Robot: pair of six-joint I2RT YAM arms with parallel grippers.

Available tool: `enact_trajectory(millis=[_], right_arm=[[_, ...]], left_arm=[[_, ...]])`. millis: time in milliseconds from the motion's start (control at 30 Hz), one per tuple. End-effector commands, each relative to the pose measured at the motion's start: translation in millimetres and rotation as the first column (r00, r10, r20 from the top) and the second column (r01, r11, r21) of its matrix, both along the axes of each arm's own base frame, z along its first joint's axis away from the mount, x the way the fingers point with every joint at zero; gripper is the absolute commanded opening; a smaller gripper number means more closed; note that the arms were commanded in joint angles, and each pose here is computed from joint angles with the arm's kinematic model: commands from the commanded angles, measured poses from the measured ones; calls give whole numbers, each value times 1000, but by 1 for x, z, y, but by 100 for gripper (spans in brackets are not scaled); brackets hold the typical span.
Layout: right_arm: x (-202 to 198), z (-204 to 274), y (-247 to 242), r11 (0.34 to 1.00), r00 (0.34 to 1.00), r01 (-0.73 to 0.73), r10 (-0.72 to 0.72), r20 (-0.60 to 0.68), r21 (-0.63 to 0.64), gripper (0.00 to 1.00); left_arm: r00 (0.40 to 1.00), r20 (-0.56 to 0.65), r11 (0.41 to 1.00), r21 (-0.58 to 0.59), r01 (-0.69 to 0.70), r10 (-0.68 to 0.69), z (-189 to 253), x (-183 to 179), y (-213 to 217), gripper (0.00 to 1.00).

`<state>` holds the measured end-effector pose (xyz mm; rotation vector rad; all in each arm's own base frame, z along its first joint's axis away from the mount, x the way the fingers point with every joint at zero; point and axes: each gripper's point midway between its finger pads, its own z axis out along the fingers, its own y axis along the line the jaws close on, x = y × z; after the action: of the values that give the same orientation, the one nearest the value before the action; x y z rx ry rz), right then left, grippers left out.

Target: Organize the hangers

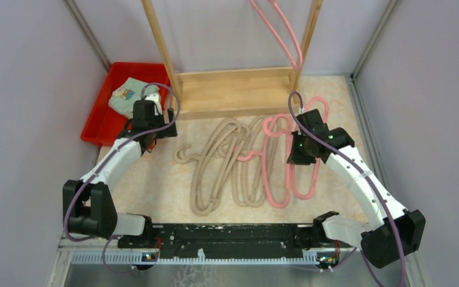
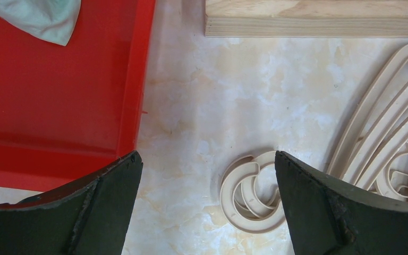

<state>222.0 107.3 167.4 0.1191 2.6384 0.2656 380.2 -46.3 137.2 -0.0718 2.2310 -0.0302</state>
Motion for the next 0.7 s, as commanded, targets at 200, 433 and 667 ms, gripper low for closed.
enact_trajectory(millis=[200,433,667], right_arm=[[28,71,-8,961,996,19,-42,77,277,0],[39,164,32,861,980,-139,47,196,489,0],[37,235,26,872,943,-181,23,333,454,0]], left_arm=[[1000,23,1000,-8,14,-14,9,2,-5,100],[1000,19,1000,-9,22,-22,8,5,-6,100],[999,23,1000,-12,28,-28,11,11,-8,100]])
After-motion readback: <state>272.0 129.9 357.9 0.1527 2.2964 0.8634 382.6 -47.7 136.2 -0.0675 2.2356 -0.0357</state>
